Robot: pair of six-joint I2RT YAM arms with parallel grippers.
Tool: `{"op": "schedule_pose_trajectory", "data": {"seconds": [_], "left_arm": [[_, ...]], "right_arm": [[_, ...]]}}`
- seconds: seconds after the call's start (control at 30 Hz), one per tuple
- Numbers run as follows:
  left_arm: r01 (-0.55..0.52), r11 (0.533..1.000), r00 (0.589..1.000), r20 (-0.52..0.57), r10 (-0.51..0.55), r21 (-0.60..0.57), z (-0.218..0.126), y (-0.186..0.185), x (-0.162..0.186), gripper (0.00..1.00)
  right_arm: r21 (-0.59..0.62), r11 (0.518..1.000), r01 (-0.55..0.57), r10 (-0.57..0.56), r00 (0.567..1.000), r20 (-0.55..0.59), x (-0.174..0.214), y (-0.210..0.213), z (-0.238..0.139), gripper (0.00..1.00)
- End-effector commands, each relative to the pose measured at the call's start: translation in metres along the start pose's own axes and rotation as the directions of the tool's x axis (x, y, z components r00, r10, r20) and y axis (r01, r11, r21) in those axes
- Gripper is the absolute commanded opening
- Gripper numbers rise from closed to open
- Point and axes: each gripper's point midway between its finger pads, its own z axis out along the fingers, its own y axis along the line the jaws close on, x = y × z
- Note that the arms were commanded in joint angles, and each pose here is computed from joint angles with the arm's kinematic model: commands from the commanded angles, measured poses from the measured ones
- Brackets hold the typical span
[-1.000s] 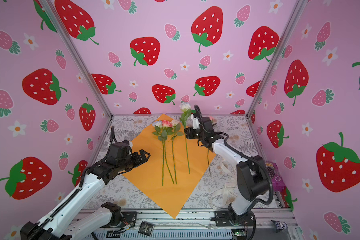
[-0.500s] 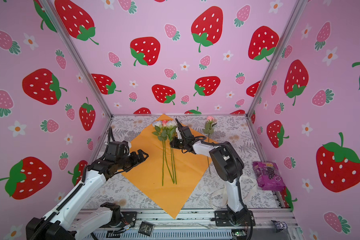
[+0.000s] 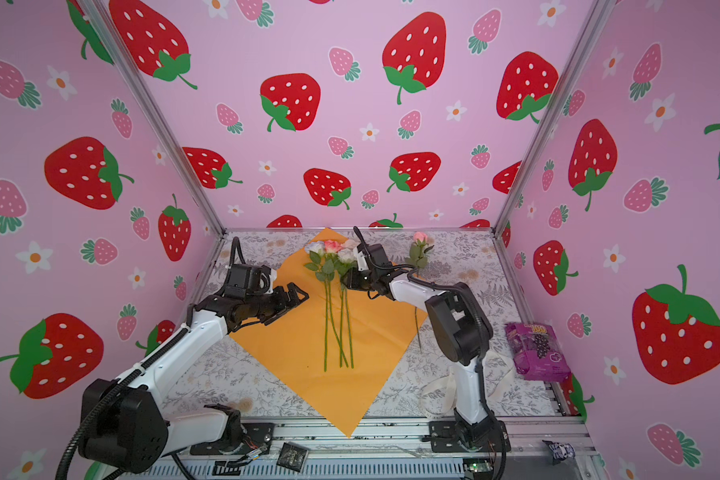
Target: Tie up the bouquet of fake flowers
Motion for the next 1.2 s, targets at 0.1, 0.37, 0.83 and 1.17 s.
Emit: {"op": "schedule_pose_trajectory", "data": {"seconds": [0.1, 0.37, 0.83, 1.17], "left_arm": [[-0.099, 0.99, 0.991, -0.084, 0.107, 0.1, 0.024, -0.046, 0.023, 0.99], [-0.181, 0.974, 0.962, -0.179, 0.204, 0.138, 0.059, -0.089, 0.057, 0.99], [-0.284, 0.949, 0.919, -0.242, 0.31, 0.138, 0.09, -0.126, 0.067, 0.99], [-0.273, 0.953, 0.922, -0.246, 0.298, 0.129, 0.092, -0.119, 0.063, 0.99]], "right_arm": [[0.208, 0.978, 0.016, -0.033, 0.997, 0.076, -0.031, -0.091, -0.087, 0.38], [0.446, 0.894, -0.042, 0.053, 0.999, -0.012, -0.011, -0.21, -0.107, 0.41], [0.614, 0.789, 0.029, 0.069, 0.988, -0.136, -0.018, -0.276, -0.062, 0.4], [0.706, 0.693, 0.149, 0.047, 0.967, -0.25, -0.015, -0.293, -0.038, 0.27]]}}
